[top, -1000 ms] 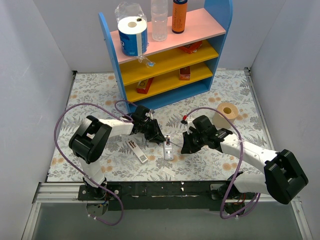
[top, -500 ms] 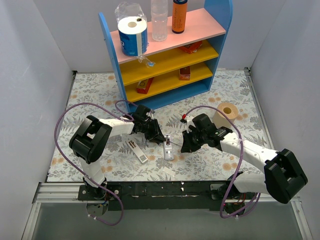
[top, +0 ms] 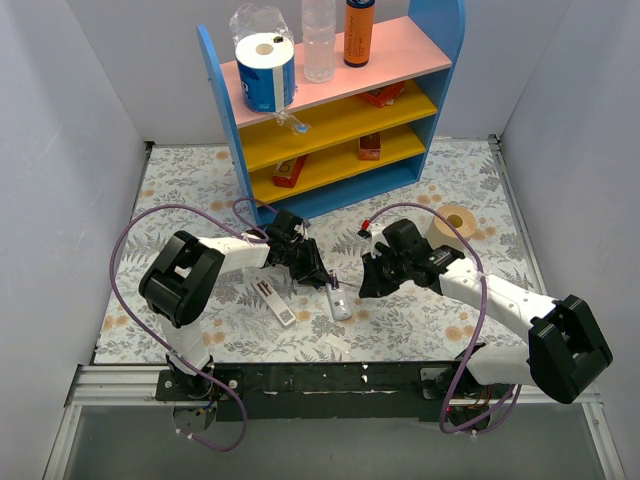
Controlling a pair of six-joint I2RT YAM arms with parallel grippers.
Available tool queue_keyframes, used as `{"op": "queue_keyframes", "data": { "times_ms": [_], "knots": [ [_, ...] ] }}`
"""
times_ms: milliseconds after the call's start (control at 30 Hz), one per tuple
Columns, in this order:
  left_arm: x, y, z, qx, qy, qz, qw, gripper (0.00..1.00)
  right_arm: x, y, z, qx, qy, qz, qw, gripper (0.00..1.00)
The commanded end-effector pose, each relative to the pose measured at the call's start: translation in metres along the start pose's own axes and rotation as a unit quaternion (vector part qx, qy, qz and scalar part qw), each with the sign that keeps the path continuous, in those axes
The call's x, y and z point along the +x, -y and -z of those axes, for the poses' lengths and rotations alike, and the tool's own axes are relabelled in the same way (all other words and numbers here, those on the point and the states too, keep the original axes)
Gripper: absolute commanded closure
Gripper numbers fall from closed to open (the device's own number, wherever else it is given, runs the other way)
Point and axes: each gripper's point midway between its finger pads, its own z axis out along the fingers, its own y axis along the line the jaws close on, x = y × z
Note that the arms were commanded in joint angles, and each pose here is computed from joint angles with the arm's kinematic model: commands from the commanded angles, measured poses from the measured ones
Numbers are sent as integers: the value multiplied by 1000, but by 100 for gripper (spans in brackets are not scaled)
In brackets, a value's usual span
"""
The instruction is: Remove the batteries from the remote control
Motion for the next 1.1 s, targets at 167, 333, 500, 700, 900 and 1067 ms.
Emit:
{"op": "queue_keyframes", "data": {
  "times_ms": [167, 333, 500, 700, 900, 1067],
  "knots": [
    [-14, 39, 15, 38, 34, -39, 998, 72, -42, -47, 11, -101, 55, 45, 992, 99],
    [-17, 34, 19, 21, 48, -42, 998, 67, -44, -49, 13, -104, 60, 45, 992, 99],
    [-16, 30, 22, 11, 53, -42, 998, 61, -41, -48, 13, -102, 59, 37, 992, 99],
    [-17, 32, 26, 12, 58, -49, 997, 60, -40, -43, 11, -88, 60, 30, 994, 99],
    [-17, 39, 29, 25, 56, -62, 996, 59, -40, -32, 9, -56, 59, 20, 996, 99],
    [-7, 48, 27, 62, 29, -70, 995, 59, -36, -18, 4, -24, 50, 9, 998, 99]
  ]
}}
